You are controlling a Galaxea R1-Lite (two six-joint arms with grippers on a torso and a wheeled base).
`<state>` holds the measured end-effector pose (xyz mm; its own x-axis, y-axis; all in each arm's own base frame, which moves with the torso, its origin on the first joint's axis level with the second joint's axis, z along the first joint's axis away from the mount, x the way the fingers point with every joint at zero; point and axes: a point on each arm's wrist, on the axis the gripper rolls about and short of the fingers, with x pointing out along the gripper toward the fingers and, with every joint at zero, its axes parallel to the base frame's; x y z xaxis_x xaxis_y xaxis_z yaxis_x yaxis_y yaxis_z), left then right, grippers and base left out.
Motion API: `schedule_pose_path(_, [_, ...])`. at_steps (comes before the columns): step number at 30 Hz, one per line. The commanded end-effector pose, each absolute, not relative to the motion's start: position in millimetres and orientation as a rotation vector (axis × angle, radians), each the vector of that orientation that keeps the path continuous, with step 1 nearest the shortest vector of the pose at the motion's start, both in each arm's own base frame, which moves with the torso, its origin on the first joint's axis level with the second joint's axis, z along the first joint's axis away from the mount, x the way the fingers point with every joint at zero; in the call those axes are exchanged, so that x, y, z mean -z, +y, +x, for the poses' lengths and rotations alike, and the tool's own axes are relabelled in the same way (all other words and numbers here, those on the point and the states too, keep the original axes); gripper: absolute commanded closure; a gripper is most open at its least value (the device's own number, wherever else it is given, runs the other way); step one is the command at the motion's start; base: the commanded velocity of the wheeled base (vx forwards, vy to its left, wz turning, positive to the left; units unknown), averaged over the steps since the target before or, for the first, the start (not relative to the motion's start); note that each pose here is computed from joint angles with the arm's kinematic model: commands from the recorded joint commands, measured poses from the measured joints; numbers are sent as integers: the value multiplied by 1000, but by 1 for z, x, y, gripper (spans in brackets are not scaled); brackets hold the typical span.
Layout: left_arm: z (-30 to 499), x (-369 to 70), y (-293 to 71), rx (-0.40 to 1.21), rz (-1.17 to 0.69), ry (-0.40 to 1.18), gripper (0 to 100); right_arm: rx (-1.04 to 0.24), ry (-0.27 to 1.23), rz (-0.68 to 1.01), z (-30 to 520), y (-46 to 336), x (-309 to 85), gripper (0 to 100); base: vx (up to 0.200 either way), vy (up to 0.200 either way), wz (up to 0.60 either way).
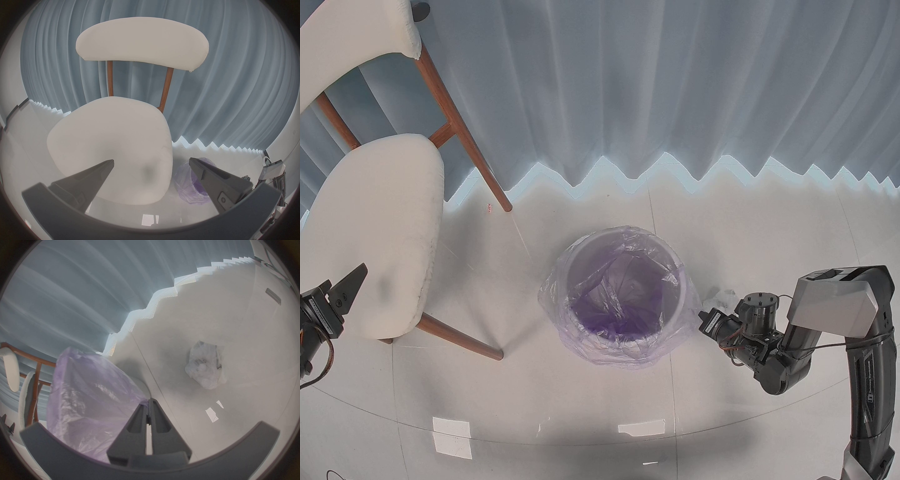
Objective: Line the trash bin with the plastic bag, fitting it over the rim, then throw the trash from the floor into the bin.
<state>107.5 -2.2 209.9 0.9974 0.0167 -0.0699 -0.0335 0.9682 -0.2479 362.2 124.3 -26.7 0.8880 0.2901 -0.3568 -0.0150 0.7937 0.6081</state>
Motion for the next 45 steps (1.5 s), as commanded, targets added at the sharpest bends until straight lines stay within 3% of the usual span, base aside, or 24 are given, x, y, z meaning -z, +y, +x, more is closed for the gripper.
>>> schedule_pose_path(1, [107,-210,-2,-30,-252,63,0,-160,458,633,378,128,31,100,0,0,0])
schedule_pose_path(10, [102,-210,-1,-41,-251,51,0,-104,506,499,405,136,56,100,0,0,0])
schedule_pose_path(19, [99,-209,-1,-41,-227,46,0,-113,481,501,417,140,62,100,0,0,0])
schedule_pose_path(20, [98,-208,-1,-42,-227,46,0,-110,486,506,417,140,61,0,0,0,0])
schedule_pose_path(22, [98,-209,-1,-42,-227,45,0,-114,467,533,416,140,52,0,0,0,0])
schedule_pose_path(25, [98,-209,-1,-42,-227,45,0,-136,425,669,402,139,-4,0,0,0,0])
schedule_pose_path(27, [98,-209,-1,-42,-227,42,0,-151,437,698,393,137,-19,0,0,0,0])
schedule_pose_path(28, [98,-209,-1,-42,-227,42,0,-178,475,731,373,131,-50,0,0,0,0])
schedule_pose_path(34, [96,-209,0,-47,-227,36,0,-143,586,870,310,111,-126,0,0,0,0])
schedule_pose_path(40, [93,-205,1,-50,-227,42,0,-95,762,957,288,134,-137,0,0,0,0])
schedule_pose_path(45, [92,-205,1,-48,-227,38,0,-37,922,955,285,165,-102,0,0,0,0])
